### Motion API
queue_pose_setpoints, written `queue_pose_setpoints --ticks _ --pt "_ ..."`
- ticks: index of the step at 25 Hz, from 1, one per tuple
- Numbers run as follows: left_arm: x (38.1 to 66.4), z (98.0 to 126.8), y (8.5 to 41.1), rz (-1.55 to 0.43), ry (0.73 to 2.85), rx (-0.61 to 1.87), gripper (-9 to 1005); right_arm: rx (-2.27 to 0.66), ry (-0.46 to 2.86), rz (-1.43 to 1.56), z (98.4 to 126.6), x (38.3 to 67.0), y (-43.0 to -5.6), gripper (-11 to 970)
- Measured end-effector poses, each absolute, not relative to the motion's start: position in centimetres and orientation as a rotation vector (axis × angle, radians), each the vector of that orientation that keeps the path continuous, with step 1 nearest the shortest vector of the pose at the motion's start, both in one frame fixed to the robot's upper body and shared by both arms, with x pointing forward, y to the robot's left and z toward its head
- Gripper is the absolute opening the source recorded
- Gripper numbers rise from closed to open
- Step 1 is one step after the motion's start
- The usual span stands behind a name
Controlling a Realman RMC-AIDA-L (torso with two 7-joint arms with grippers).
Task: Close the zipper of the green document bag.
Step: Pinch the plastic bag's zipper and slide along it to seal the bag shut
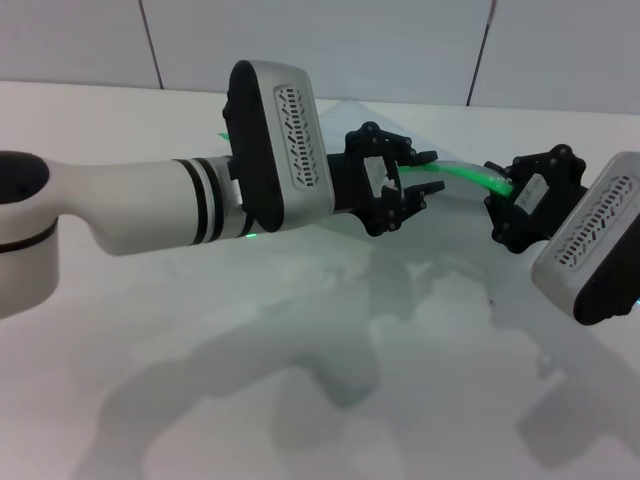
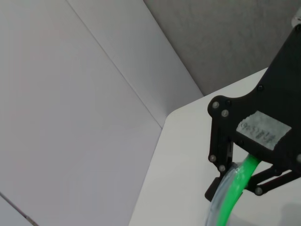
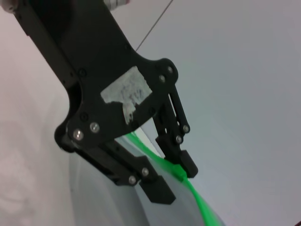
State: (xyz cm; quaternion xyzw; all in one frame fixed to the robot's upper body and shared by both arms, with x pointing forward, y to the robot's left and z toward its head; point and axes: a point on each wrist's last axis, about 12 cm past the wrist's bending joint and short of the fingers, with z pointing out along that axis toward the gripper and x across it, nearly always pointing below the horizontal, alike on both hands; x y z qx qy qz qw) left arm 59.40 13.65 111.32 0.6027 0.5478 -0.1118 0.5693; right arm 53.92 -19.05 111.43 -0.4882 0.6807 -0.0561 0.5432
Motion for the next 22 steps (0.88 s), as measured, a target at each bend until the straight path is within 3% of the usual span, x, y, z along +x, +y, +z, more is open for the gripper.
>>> queue_pose_setpoints --ticks 3,8,14,22 --pt "59.53 111.4 13.52 -0.259 1.284 1.417 274 -1.158 1.608 -0.131 111.65 53.87 -18.92 69" --pt "59.64 111.59 13.25 -0.258 1.274 1.423 280 -1.157 1.604 -0.13 111.74 53.82 -18.86 71" --pt "59.59 111.52 13.08 -0.254 1.272 1.428 170 -1.158 1.604 -0.13 111.73 53.82 -18.85 74" --pt "59.57 111.15 12.81 -0.216 1.293 1.425 101 -1.158 1.604 -0.13 111.74 53.82 -18.85 77"
